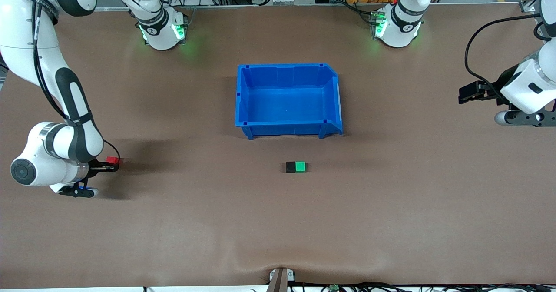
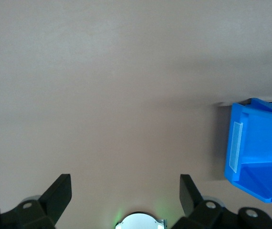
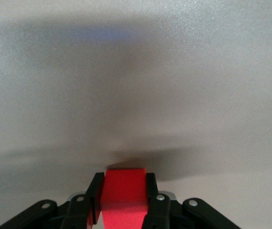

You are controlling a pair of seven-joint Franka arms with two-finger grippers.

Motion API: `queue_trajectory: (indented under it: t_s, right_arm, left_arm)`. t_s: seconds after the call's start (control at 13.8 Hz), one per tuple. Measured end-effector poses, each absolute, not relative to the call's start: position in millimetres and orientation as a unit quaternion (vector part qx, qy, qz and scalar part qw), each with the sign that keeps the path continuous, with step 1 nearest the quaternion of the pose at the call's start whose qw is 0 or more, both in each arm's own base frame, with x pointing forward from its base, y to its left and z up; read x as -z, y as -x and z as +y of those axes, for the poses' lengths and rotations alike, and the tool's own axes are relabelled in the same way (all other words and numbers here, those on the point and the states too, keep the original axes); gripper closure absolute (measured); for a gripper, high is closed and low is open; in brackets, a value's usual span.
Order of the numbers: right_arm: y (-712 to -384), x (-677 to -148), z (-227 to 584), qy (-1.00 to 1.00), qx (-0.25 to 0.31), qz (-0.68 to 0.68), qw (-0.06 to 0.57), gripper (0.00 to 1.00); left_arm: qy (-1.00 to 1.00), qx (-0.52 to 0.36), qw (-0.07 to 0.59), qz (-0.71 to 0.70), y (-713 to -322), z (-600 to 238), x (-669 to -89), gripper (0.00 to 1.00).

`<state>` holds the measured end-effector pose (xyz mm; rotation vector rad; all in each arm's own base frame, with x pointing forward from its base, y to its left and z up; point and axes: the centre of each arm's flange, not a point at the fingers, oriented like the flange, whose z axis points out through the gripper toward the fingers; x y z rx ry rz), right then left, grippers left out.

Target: Attach green and red cubes to black cube

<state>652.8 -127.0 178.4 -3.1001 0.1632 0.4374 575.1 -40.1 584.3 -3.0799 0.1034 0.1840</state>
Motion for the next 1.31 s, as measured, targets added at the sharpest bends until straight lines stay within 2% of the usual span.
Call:
queue_trajectory:
  t_s: [0.44, 1.31]
  right_arm:
    - [-655.2, -180.8, -124.3, 0.989, -0.137, 0.052, 0.005, 0.6]
    - [-661.9, -189.7, -111.4, 0.983, -0.141, 0.121, -0.002, 0.6]
  left_arm:
    - [0.999, -0.014, 0.025, 0.036, -582.0, -45.7, -614.6, 0.0]
    - [0.999, 0.009, 0.04, 0.028, -588.7, -33.2, -620.3, 0.0]
